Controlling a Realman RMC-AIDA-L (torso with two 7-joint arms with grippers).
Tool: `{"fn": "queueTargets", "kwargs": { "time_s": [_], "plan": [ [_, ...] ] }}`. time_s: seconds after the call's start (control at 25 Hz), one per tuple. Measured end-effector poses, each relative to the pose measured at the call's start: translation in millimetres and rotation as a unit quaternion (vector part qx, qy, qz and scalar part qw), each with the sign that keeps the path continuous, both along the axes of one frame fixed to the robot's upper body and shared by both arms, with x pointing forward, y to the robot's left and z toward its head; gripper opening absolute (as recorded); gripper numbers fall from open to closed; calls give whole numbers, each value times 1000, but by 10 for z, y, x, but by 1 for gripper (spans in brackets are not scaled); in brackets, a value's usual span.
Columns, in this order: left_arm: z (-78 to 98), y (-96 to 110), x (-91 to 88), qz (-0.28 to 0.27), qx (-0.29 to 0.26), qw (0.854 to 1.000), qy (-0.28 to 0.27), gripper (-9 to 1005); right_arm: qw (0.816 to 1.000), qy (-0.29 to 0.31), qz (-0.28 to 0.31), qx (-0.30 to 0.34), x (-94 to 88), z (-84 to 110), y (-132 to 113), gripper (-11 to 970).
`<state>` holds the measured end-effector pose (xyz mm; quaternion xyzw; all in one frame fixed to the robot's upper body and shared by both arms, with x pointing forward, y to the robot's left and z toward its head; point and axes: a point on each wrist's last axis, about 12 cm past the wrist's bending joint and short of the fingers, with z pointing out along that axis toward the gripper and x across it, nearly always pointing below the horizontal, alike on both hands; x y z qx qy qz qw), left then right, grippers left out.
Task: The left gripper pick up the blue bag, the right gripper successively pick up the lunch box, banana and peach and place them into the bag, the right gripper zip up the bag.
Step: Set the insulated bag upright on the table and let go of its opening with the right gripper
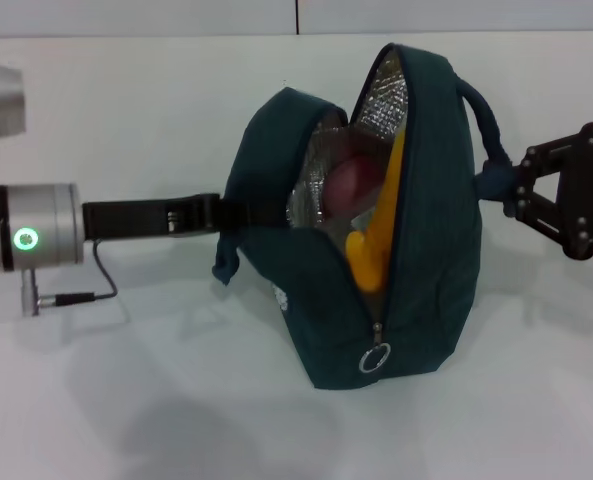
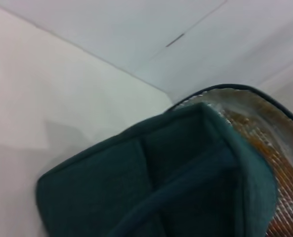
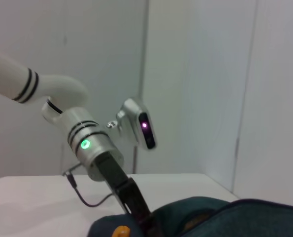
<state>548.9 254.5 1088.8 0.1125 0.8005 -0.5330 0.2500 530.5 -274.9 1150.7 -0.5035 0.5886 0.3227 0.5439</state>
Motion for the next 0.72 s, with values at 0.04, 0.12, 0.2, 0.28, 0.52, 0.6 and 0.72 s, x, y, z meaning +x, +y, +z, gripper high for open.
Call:
{"fn": "queueTargets", "kwargs": {
  "time_s": [0.04, 0.12, 0.2, 0.28, 0.52, 0.6, 0.72],
  "plan": [
    [-22, 21, -28, 3, -1, 1000, 1, 44, 1000, 1, 2, 1, -5, -3, 2, 103],
    [-43, 44, -62, 8, -7, 1000, 4, 44, 1000, 2, 6, 2, -12, -7, 6, 112],
    [-52, 45, -74, 11, -12, 1000, 6, 45, 1000, 2, 6, 4, -16, -20, 4, 121],
    [-61, 33, -80, 12, -19, 1000, 8, 45, 1000, 4, 5, 7, -19, -34, 3, 130],
    [-71, -18, -75, 12, -34, 999, 16, 45, 1000, 11, -8, 12, -6, -70, -26, 157],
    [-70, -22, -75, 12, -36, 999, 16, 45, 1000, 18, -17, 17, 5, -84, -51, 166],
    [-81, -39, -86, 19, -52, 998, 21, 46, 999, 28, -27, 29, 13, -95, -80, 180]
  ]
}}
